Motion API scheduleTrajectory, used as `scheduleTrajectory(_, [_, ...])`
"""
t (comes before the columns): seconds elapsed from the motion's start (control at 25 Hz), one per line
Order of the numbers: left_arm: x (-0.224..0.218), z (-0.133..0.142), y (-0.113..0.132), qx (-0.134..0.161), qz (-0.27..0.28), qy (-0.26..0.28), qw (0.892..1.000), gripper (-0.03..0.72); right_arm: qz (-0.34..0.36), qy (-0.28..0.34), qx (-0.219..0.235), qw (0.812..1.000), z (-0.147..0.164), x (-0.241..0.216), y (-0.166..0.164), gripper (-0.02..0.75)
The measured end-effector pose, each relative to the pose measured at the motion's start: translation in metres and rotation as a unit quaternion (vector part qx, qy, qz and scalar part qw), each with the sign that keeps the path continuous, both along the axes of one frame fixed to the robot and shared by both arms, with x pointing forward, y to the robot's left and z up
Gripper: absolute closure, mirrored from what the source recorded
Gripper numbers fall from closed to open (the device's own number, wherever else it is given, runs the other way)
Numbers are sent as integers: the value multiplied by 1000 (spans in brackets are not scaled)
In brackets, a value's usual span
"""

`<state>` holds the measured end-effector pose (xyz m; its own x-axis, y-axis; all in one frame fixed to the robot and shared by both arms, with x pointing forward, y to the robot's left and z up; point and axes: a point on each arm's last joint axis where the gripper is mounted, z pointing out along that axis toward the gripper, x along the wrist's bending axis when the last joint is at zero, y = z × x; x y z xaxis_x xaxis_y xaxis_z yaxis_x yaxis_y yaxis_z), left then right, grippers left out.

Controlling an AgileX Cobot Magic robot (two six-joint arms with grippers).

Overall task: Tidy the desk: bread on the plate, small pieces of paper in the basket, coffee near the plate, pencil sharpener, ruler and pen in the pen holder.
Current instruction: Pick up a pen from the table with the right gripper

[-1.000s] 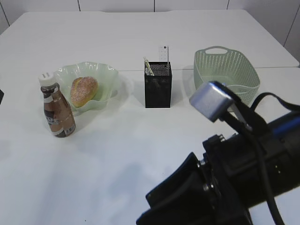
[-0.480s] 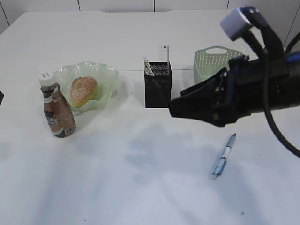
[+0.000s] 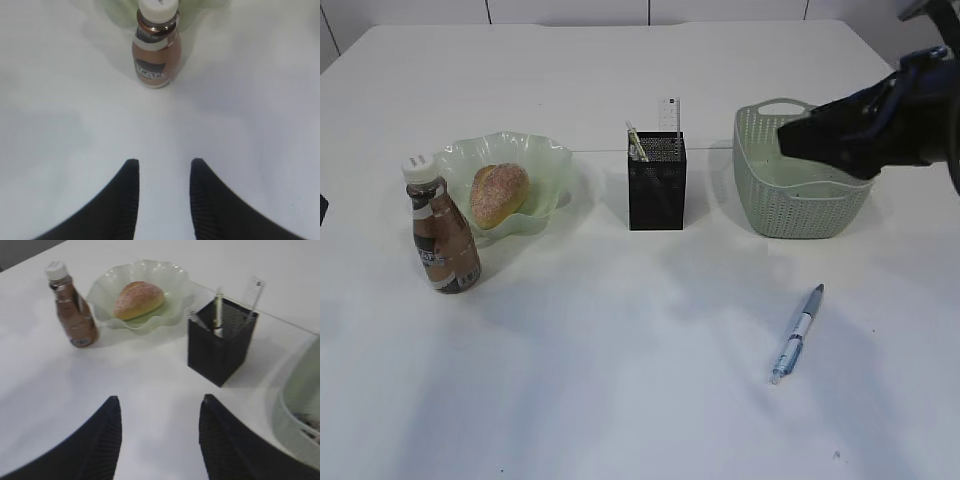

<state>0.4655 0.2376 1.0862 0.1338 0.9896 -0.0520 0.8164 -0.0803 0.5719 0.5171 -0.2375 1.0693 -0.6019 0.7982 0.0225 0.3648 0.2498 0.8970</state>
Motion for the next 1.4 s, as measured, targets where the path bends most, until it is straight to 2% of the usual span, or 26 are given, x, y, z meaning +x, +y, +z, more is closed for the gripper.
scheduleTrajectory(0.08, [0,0,0,0,0,0,1000,449,-43,-17,-21,999,0,5,-10,333])
scheduleTrajectory(0.12, [0,0,0,0,0,-1,1000,449,-43,-17,-21,999,0,5,-10,333])
scheduleTrajectory(0.16, [0,0,0,0,0,-1,1000,449,-81,-31,-39,995,1,10,-18,333])
scheduleTrajectory(0.28, [0,0,0,-1,0,-3,1000,449,-97,-33,-47,994,-1,10,-21,342])
scheduleTrajectory(0.44, [0,0,0,-1,0,-3,1000,449,-100,8,-65,993,-31,-1,-23,391])
scheduleTrajectory(0.52, [0,0,0,-1,0,-3,1000,449,-102,30,-74,992,-46,-8,-24,398])
scheduleTrajectory(0.6, [0,0,0,-1,0,-3,1000,449,-102,30,-74,992,-46,-8,-24,398])
scheduleTrajectory(0.64, [1,0,0,-1,0,-4,1000,449,-100,60,-85,990,-67,-20,-26,403])
scheduleTrajectory(0.72, [1,1,0,-2,0,-5,1000,449,-99,63,-84,990,-68,-21,-25,404])
scheduleTrajectory(0.92, [1,1,0,-3,-1,-9,1000,449,-47,85,-56,994,-71,-29,-16,432])
scheduleTrajectory(1.04, [1,1,-1,-3,-1,-10,1000,449,18,93,-15,995,-61,-42,-4,458])
scheduleTrajectory(1.08, [1,1,-1,-4,-1,-10,1000,449,18,93,-15,995,-61,-42,-4,458])
scheduleTrajectory(1.12, [1,1,-1,-4,-1,-10,1000,449,39,100,8,994,-56,-47,1,467])
scheduleTrajectory(1.16, [1,1,-1,-4,-1,-10,1000,449,39,100,8,994,-56,-47,1,467])
scheduleTrajectory(1.24, [1,1,-1,-8,0,-9,1000,449,49,112,39,992,-49,-54,4,470])
scheduleTrajectory(1.4, [1,1,-2,-14,1,-6,1000,449,45,110,54,991,-42,-59,5,472])
